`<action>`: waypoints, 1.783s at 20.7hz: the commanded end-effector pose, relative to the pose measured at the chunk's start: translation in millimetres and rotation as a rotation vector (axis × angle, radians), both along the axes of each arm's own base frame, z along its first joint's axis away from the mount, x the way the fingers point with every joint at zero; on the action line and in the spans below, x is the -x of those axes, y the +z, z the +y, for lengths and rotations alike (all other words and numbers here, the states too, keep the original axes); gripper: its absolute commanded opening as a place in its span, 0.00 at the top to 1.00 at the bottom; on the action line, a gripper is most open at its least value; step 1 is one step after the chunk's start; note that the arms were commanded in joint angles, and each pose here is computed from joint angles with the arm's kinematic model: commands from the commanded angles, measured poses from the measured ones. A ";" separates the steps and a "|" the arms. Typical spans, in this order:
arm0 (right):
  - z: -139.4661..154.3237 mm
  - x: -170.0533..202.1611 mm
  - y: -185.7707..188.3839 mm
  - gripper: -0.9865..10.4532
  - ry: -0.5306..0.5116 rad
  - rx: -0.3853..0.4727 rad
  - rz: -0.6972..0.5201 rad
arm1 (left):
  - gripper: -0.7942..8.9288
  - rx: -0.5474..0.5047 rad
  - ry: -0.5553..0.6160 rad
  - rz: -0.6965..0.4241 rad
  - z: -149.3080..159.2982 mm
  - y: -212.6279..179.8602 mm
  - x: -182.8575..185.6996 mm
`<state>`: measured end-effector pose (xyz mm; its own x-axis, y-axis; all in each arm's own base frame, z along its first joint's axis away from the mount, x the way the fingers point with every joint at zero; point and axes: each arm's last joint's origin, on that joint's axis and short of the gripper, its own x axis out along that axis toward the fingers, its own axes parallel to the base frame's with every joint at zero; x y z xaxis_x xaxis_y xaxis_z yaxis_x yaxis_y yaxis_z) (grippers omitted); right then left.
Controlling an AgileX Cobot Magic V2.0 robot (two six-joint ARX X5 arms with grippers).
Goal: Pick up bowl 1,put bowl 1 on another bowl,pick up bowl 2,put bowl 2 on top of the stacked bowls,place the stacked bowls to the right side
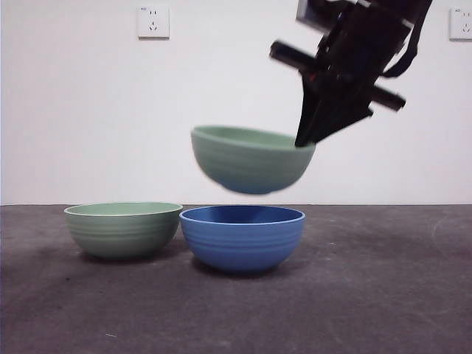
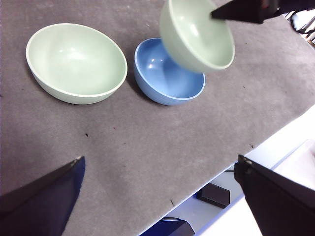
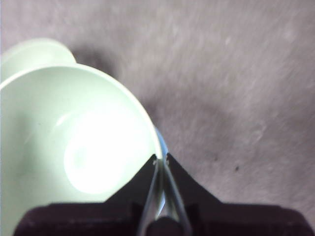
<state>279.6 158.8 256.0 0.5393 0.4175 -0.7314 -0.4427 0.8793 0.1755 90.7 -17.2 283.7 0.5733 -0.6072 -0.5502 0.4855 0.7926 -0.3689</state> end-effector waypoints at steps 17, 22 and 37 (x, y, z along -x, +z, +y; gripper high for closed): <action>21.4 -9.0 -39.1 0.72 0.044 0.021 0.103 | 0.20 -0.021 0.055 0.005 1.3 0.0 -17.2; 2.6 21.2 19.3 0.72 0.041 -0.039 -0.013 | 0.20 0.007 0.111 0.042 0.4 -8.3 -64.2; -57.3 116.2 101.2 0.72 0.009 -0.087 -0.184 | 0.21 -0.268 0.262 0.227 -33.2 -32.7 -202.0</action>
<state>164.1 101.8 358.6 0.6567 0.4845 -0.5779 -0.4814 0.8592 0.1733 286.0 -47.5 255.2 0.5526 -0.2853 -0.7831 0.1776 0.9583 -0.2239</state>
